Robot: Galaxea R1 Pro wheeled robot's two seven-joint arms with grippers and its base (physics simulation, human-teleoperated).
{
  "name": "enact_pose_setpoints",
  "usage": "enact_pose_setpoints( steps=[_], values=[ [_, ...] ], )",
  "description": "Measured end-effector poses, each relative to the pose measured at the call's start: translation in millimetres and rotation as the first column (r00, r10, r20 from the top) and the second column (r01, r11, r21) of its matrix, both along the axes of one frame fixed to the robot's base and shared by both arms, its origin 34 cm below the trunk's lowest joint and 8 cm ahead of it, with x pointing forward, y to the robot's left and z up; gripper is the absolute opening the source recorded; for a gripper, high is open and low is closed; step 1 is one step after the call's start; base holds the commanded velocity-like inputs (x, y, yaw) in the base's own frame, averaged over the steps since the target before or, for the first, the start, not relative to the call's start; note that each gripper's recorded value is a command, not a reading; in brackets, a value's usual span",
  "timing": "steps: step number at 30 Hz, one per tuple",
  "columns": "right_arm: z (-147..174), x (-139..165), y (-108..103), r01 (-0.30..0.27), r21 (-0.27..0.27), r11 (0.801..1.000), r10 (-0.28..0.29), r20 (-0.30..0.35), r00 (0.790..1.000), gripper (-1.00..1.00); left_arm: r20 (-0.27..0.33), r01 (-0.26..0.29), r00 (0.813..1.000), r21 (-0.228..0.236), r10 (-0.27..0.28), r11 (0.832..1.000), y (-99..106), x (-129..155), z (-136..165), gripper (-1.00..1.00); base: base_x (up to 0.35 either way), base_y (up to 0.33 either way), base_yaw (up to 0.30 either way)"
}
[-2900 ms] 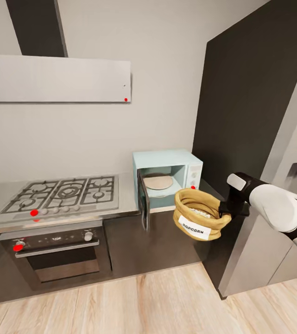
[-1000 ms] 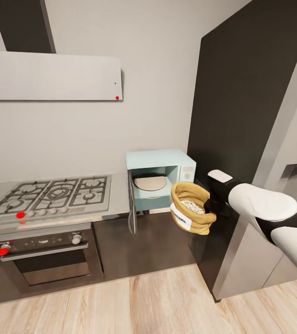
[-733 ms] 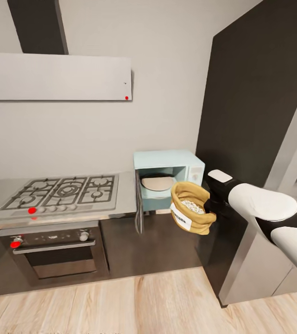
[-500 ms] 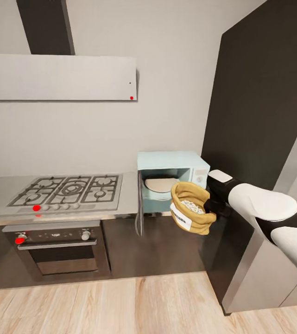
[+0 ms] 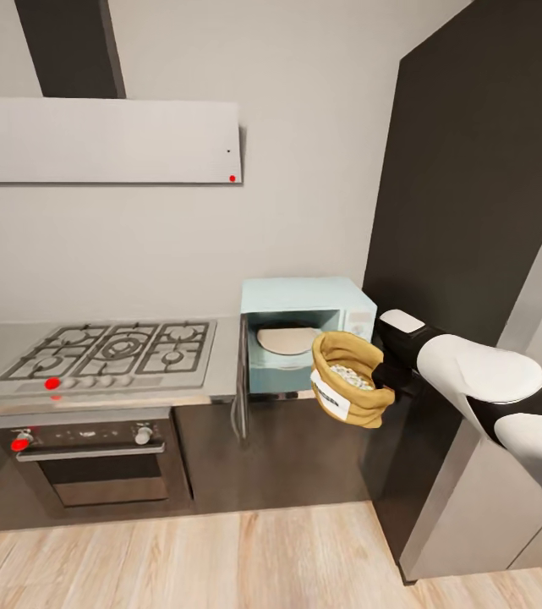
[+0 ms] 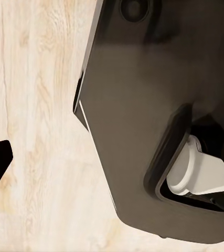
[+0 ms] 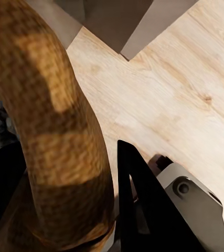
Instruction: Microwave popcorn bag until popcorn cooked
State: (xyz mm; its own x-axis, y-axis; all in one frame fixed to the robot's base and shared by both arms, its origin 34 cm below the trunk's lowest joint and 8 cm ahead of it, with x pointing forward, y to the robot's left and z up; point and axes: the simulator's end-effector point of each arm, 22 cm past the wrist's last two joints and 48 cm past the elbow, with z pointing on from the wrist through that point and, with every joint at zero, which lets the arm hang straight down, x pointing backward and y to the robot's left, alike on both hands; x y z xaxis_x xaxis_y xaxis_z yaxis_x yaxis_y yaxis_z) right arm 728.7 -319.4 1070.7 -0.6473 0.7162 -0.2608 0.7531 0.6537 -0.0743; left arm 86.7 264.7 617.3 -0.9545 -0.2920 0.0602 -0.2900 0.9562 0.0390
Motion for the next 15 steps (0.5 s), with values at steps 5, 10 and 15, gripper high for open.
enact_pose_setpoints(
  steps=[5,10,15],
  values=[
    [0.0,0.0,0.0,0.000,0.000,1.000,0.000,0.000,1.000,-1.00,0.000,0.000,1.000,0.000,0.000,1.000,0.0,0.0,0.0,1.00,0.002,-0.002,0.226],
    [0.0,0.0,0.1,0.000,0.000,1.000,0.000,0.000,1.000,-1.00,0.000,0.000,1.000,0.000,0.000,1.000,0.0,0.0,0.0,1.00,0.000,0.000,0.252],
    [0.0,0.0,0.0,0.000,0.000,1.000,0.000,0.000,1.000,-1.00,0.000,0.000,1.000,0.000,0.000,1.000,0.0,0.0,0.0,1.00,0.000,0.000,0.200]
  ],
)
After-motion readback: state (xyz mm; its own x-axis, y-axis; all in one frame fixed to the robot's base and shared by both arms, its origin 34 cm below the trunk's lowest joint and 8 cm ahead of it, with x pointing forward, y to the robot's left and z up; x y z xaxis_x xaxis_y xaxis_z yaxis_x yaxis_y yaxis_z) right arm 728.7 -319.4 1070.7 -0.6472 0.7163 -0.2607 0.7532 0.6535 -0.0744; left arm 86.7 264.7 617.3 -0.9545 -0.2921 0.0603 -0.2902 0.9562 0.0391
